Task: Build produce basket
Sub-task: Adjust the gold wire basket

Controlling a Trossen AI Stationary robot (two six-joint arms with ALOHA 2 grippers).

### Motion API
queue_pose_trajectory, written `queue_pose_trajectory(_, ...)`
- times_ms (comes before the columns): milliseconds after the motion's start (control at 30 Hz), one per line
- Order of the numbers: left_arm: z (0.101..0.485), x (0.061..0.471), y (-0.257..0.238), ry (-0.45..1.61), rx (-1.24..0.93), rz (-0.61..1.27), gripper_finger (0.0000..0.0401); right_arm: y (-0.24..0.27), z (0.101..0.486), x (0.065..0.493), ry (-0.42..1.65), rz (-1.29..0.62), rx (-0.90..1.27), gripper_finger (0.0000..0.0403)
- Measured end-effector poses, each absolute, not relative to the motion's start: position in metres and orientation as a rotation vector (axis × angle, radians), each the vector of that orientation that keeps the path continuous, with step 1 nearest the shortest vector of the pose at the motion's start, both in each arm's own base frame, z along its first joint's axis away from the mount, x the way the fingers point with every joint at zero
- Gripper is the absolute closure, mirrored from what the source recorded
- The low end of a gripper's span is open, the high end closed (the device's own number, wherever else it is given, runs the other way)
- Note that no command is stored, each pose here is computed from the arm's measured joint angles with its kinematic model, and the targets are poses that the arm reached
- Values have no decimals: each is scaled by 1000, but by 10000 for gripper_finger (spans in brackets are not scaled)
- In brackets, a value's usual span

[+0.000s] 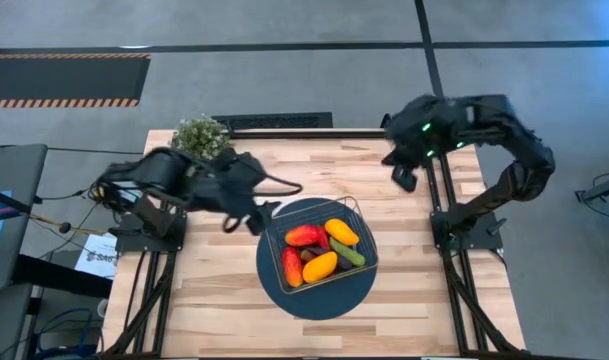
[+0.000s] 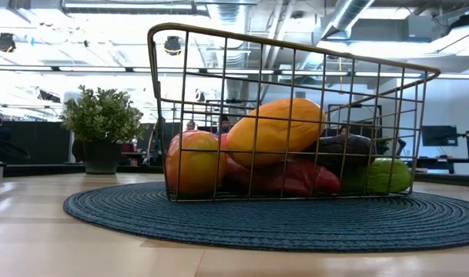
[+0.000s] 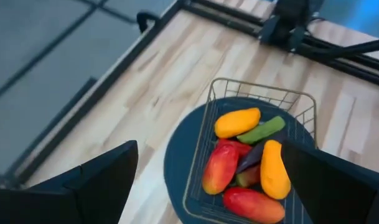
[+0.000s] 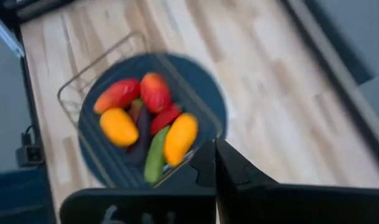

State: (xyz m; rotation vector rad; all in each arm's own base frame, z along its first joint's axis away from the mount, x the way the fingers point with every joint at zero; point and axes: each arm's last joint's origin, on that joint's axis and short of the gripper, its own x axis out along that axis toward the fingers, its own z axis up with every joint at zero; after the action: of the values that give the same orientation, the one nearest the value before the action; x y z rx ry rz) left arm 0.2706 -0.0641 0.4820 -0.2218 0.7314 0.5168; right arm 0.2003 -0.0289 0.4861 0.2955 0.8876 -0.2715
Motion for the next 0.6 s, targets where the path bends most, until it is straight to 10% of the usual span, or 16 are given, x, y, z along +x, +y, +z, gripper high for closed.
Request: queue_pose_trajectory(600, 526, 185, -67, 599, 5, 285, 24, 17, 355, 275, 1379, -578, 565, 386)
